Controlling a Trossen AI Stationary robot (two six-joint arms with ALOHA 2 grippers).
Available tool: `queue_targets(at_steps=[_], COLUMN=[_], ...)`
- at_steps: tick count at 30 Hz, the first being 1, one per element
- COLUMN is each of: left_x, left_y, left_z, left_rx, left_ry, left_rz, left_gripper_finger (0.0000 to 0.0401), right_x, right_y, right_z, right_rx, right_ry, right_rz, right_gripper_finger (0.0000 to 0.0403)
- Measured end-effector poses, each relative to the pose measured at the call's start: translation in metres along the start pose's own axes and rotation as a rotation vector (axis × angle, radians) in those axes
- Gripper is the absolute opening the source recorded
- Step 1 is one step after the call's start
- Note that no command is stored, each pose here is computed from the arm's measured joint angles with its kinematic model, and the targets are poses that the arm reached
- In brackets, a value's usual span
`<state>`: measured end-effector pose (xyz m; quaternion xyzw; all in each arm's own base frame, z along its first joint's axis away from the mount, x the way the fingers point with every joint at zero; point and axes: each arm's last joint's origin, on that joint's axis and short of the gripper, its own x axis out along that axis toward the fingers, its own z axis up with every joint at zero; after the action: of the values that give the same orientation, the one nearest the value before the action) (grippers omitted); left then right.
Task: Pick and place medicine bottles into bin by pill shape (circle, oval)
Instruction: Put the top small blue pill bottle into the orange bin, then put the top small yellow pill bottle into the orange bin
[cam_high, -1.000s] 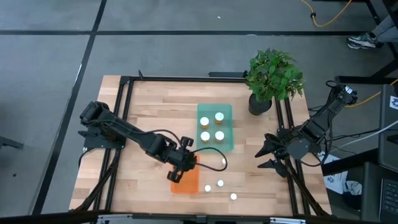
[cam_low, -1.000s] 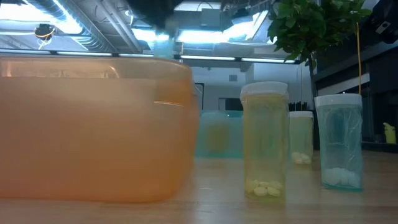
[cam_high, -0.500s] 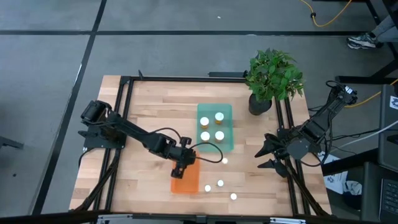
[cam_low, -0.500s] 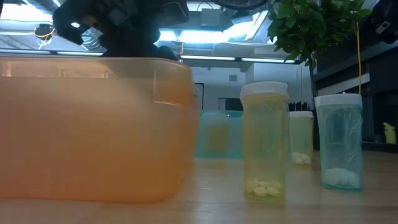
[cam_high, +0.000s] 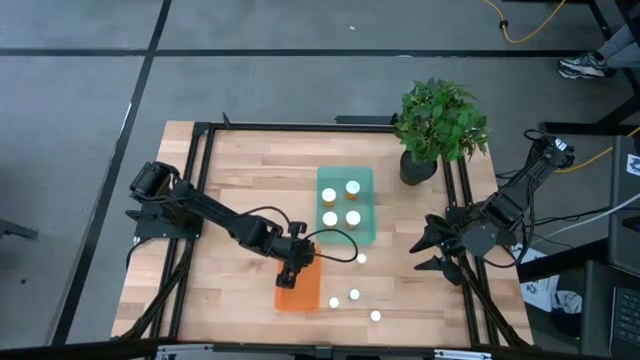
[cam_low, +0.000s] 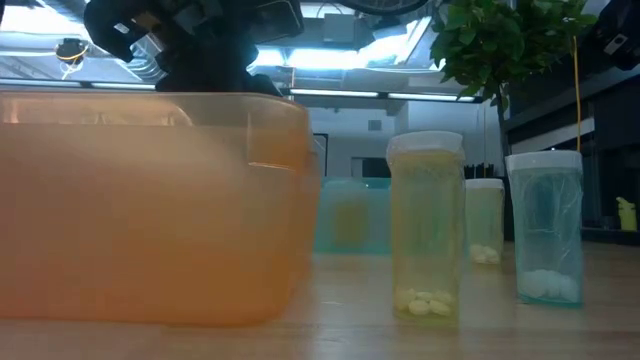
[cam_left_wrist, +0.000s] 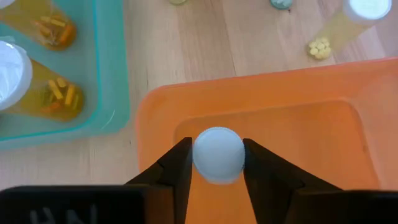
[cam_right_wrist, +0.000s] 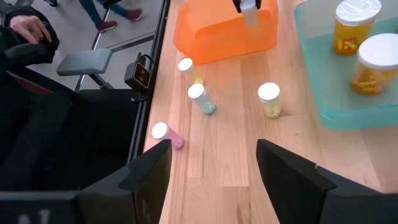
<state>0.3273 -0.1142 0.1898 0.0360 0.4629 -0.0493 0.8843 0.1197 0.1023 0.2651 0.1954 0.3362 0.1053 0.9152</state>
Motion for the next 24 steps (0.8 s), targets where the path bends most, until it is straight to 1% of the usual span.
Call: queue_targets(at_steps=[8,11,14,17,20,24], left_x=[0.0,0.0,-0.002,-0.017,-0.036,-0.064], left_y=[0.001,0.001,0.001,0.001,0.001,0.002], left_z=[0.0,0.0,0.002,0.014,0.027,0.035], left_rx=[-0.026,-0.026,-0.027,-0.031,-0.004,0.035], left_ry=[0.001,0.0,-0.01,-0.067,-0.124,-0.189], left_rz=[0.002,0.002,0.0,-0.01,-0.016,-0.025], left_gripper_finger=[0.0182,0.0195,0.0199,0.02,0.02,0.02], right_x=[0.0,0.0,0.0,0.0,0.0,0.0], right_y=[0.0,0.0,0.0,0.0,0.0,0.0], right_z=[0.0,0.0,0.0,0.0,0.0,0.0], right_rx=[0.0,0.0,0.0,0.0,0.0,-0.001], right_ry=[0.0,0.0,0.0,0.0,0.0,0.0], right_rz=[0.0,0.0,0.0,0.0,0.0,0.0], right_gripper_finger=[0.0236,0.0236,0.0236,0.0236,0.0236,0.0236])
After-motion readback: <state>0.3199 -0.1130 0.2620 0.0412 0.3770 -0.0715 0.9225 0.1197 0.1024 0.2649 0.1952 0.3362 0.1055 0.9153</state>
